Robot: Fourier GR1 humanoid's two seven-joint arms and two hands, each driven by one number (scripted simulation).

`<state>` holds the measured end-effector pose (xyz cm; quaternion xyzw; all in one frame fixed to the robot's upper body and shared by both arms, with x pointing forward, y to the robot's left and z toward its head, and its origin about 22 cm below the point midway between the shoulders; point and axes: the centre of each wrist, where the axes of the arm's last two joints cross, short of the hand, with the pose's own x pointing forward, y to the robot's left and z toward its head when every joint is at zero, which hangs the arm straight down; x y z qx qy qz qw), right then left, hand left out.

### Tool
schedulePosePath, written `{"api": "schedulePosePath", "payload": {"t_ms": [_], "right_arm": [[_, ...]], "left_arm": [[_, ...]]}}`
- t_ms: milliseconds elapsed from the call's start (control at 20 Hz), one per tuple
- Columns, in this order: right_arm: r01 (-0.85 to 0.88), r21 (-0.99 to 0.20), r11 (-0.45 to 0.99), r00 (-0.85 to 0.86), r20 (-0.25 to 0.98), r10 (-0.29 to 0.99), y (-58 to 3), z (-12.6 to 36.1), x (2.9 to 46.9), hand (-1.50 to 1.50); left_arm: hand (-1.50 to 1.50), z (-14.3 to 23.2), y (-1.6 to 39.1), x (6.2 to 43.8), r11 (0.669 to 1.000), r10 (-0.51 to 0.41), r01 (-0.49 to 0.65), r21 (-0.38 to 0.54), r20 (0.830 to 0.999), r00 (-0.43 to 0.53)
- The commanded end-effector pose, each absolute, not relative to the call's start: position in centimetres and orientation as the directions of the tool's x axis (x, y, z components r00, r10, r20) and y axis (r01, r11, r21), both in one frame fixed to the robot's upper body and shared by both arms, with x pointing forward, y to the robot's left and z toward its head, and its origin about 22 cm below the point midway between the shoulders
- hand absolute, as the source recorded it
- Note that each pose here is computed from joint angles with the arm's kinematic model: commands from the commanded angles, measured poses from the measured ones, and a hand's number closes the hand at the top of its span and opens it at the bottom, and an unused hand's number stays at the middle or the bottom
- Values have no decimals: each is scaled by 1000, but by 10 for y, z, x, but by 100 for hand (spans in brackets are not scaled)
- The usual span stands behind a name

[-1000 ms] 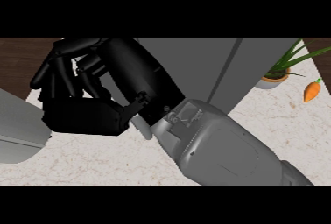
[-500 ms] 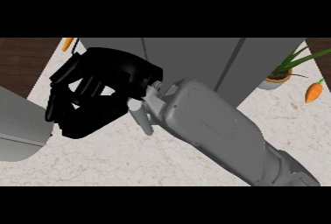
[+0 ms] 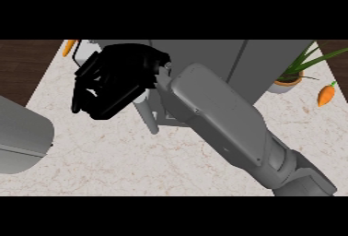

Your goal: Pick up the wine, place it into the cabinet and close the cabinet

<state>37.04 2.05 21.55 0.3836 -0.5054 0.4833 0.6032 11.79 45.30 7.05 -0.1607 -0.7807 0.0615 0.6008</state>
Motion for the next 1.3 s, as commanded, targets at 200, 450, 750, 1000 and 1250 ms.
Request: {"api": "schedulePosePath", "payload": {"t_ms": [200, 450, 750, 1000, 1250], "right_arm": [[-970, 81, 229, 106, 989, 101, -2, 193, 408, 150], [-955, 114, 274, 135, 989, 60, -12, 196, 418, 150], [-895, 55, 443, 78, 996, 34, -60, 203, 438, 150], [-831, 24, 556, 11, 1000, -28, -75, 213, 444, 150], [-831, 12, 557, -4, 1000, -27, -68, 212, 441, 150]], "left_arm": [[-150, 58, 463, 109, 939, 339, 166, -301, 890, -306], [-150, 84, 468, 130, 947, 316, 166, -275, 892, -324], [-150, 75, 466, 121, 945, 323, 164, -284, 895, -309], [-150, 81, 462, 126, 947, 310, 181, -266, 905, -290], [-150, 86, 458, 133, 952, 284, 194, -235, 914, -290]]}}
